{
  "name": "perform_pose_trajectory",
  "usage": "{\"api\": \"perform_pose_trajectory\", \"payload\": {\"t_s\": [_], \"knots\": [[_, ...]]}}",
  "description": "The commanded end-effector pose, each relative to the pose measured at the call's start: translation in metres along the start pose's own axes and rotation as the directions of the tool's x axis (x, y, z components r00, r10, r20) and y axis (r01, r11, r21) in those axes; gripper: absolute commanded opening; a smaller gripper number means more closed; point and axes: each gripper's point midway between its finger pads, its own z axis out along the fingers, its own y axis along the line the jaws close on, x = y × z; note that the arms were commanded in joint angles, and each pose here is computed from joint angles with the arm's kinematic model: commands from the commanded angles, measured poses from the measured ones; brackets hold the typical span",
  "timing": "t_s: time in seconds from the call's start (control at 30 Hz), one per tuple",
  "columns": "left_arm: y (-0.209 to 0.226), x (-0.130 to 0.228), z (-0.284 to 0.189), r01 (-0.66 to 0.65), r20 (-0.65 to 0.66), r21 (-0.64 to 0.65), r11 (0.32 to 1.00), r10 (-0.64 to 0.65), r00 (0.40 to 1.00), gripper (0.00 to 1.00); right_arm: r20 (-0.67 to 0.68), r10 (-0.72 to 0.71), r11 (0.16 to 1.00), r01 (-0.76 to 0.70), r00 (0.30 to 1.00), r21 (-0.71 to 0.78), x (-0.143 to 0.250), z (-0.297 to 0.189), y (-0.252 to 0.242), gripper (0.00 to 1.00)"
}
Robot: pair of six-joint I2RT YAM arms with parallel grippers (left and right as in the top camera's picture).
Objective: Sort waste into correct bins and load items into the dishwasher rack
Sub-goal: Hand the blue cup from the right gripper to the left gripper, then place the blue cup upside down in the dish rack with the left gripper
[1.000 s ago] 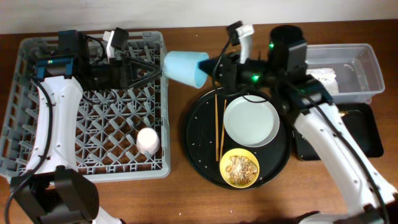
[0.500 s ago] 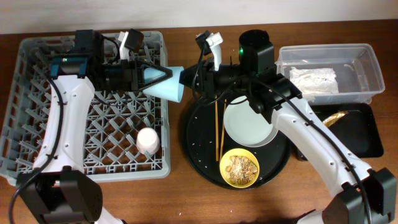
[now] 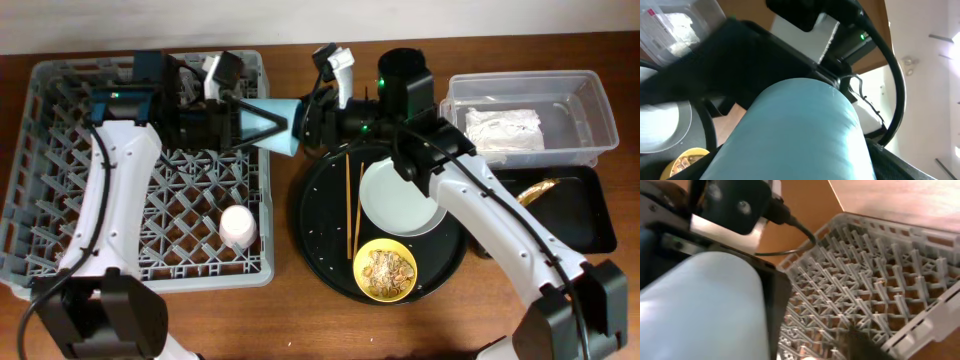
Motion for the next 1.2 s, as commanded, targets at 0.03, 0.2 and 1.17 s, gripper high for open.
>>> {"api": "perform_pose_trajectory", "payload": {"t_s": [0.03, 0.2, 1.17], "knots": [[-0.003, -0.004, -0.002, -0.044, 0.006, 0.0, 0.999, 0.044, 0.999, 0.76, 0.006, 0.008, 1.0, -0.008, 1.0, 0.023, -0.001, -0.001, -0.007, 0.87], [0.022, -0.018, -0.034, -0.091, 0.056, -0.15, 0.984, 0.1, 0.993, 0.76, 0.016, 0.114, 0.993, -0.114, 0.993, 0.006, -0.01, -0.039, -0.032, 0.96], [0.269, 0.043, -0.128, -0.093, -0.107, -0.994, 0.059, -0.341, 0.934, 0.95, -0.035, 0.599, 0.509, -0.347, 0.8, 0.788, 0.127, -0.147, -0.153, 0.98]]}}
